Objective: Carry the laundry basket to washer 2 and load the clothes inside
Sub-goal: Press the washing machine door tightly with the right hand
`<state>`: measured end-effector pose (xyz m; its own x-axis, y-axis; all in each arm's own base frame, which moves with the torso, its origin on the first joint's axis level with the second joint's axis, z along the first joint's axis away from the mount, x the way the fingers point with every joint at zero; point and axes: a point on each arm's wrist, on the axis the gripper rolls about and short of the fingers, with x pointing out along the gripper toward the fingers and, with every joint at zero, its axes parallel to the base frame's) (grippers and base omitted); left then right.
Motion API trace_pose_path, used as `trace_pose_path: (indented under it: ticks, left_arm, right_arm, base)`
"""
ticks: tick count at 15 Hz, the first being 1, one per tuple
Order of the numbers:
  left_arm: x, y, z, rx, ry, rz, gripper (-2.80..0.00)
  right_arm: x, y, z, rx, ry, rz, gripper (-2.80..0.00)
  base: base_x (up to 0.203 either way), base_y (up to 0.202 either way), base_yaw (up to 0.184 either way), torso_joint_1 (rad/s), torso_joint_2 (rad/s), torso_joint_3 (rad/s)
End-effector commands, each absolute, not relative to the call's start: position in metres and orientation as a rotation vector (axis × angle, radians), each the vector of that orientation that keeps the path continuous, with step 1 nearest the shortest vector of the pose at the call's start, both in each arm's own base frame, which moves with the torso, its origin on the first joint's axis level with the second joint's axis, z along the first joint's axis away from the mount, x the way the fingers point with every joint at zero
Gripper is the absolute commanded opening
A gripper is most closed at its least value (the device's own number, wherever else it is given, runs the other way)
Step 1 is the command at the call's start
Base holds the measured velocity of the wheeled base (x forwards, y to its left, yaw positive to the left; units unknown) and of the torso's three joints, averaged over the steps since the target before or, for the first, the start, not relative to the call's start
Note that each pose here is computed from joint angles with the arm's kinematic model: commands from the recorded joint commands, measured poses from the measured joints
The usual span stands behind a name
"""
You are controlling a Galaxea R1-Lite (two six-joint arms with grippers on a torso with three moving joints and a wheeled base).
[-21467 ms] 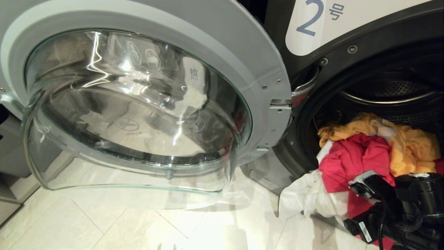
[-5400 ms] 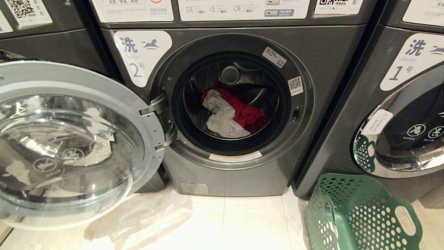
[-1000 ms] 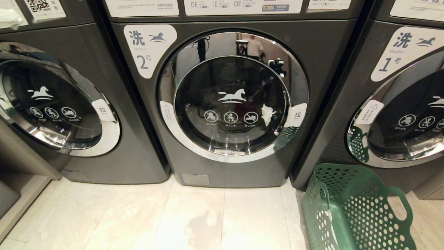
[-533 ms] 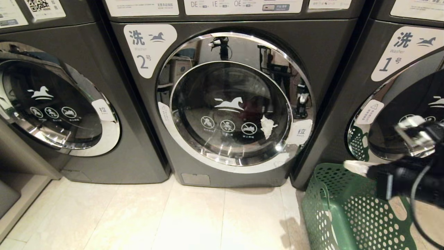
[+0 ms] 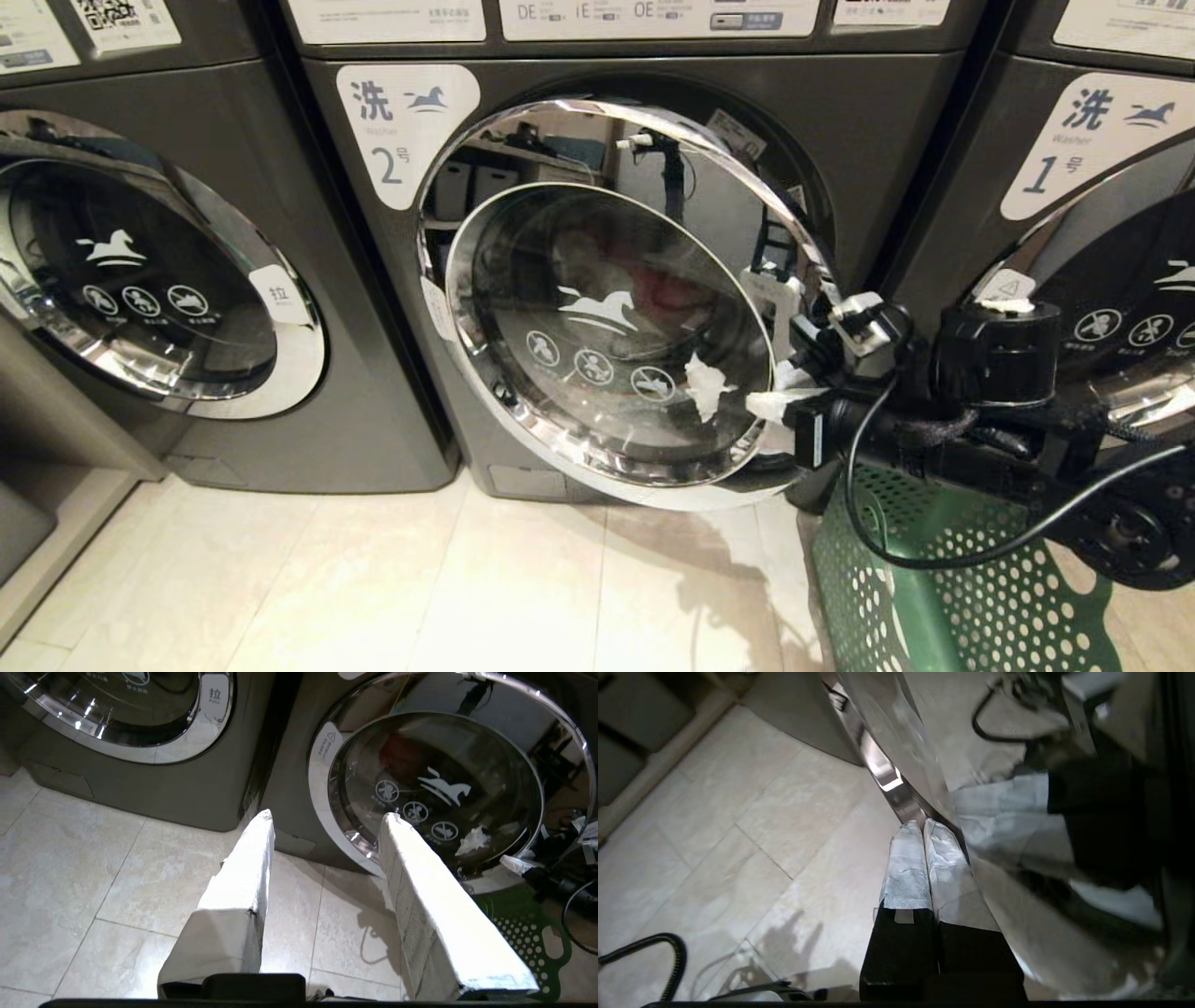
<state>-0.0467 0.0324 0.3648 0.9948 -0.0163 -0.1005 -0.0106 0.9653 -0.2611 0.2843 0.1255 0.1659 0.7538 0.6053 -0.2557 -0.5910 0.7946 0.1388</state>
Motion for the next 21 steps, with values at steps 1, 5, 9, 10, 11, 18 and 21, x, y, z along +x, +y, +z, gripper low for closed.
trace_pose_path:
  ticks: [1, 5, 9, 10, 11, 18, 21]
  left_arm:
    - [-0.048, 0.033, 0.358, -0.26, 0.117, 0.002, -2.8]
    - [-0.045, 0.031, 0.349, -0.251, 0.143, -0.001, -2.8]
    - [-0.043, 0.03, 0.346, -0.251, 0.151, 0.001, -2.8]
    - [-0.044, 0.031, 0.344, -0.253, 0.146, 0.001, -2.8]
    - [-0.046, 0.032, 0.343, -0.254, 0.141, 0.003, -2.8]
    - [-0.072, 0.044, 0.321, -0.211, 0.108, 0.006, -2.8]
    - [-0.087, 0.043, 0.298, -0.114, 0.106, 0.07, -2.8]
  right_arm:
    - [0.284, 0.127, 0.162, 0.047, 0.305, 0.656, -2.8]
    - [0.317, 0.103, 0.156, -0.018, 0.28, 0.425, -2.8]
    - [0.359, 0.088, 0.168, -0.044, 0.196, 0.288, -2.8]
    - [0.369, 0.086, 0.168, -0.046, 0.186, 0.269, -2.8]
    - [0.378, 0.083, 0.169, -0.046, 0.171, 0.253, -2.8]
    - [0.447, 0.078, 0.159, -0.079, 0.084, 0.166, -2.8]
    - [0.467, 0.08, 0.158, -0.078, 0.042, 0.159, -2.8]
  base:
    - [0.0, 0.0, 0.0, 0.0, 0.0, 0.0]
    - [0.0, 0.0, 0.0, 0.0, 0.0, 0.0]
    - [0.0, 0.0, 0.0, 0.0, 0.0, 0.0]
    - [0.0, 0.0, 0.0, 0.0, 0.0, 0.0]
    - [0.0, 0.0, 0.0, 0.0, 0.0, 0.0]
    - [0.0, 0.0, 0.0, 0.0, 0.0, 0.0]
    - [0.0, 0.0, 0.0, 0.0, 0.0, 0.0]
